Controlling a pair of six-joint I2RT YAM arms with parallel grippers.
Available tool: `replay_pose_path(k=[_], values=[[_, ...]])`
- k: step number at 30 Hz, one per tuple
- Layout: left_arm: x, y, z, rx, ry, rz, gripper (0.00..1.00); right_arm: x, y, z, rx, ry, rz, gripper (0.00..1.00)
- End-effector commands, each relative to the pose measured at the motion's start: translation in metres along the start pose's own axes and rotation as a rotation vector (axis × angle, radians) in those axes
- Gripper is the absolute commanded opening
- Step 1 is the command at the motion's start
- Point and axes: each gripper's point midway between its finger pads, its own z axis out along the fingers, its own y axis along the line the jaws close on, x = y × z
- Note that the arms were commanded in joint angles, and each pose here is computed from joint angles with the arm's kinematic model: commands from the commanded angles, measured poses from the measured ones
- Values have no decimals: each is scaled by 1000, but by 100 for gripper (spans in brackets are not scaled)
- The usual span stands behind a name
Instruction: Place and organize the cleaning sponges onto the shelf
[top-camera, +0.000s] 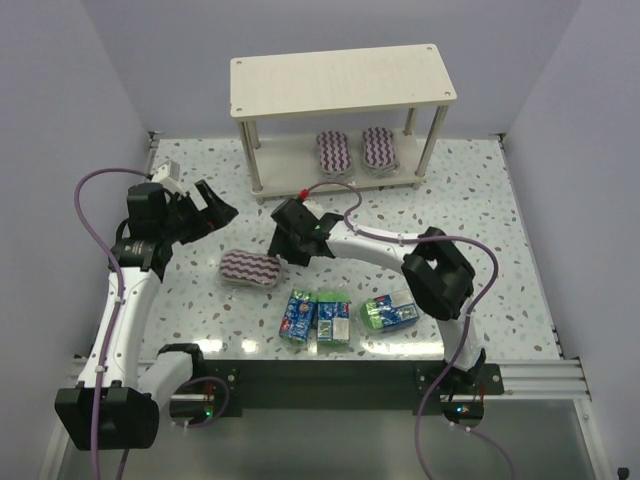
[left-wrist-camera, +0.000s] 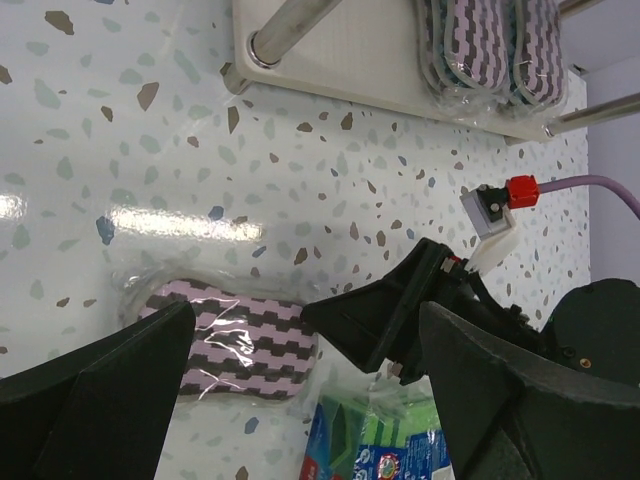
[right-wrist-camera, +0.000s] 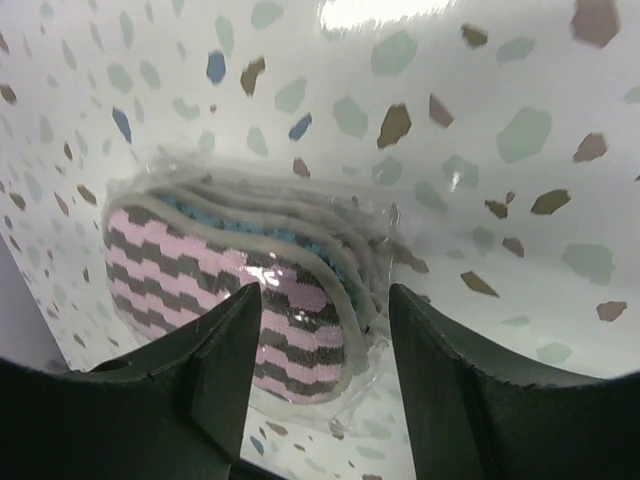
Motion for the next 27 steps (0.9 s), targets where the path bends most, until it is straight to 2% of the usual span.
replay_pose_path(k=[1, 5, 10, 19, 22, 23, 27], values=[[-3, 4, -1, -7, -15, 15, 100, 13, 10, -13, -76, 62, -70, 57], [-2, 4, -1, -6, -11, 15, 100, 28, 3, -20, -100, 117, -97, 57], [1, 6, 1, -9, -2, 11, 100, 32, 0, -20, -118, 128, -92, 57], [1, 6, 2, -8, 0, 8, 100, 43, 18, -16, -203, 187, -64, 57], [2, 8, 3, -12, 4, 5, 100, 51, 16, -8, -205, 217, -50, 48], [2, 8, 3, -13, 6, 4, 100, 53, 16, -5, -206, 223, -41, 39], [2, 8, 2, -16, 5, 7, 100, 56, 19, 0, -212, 239, -31, 28]])
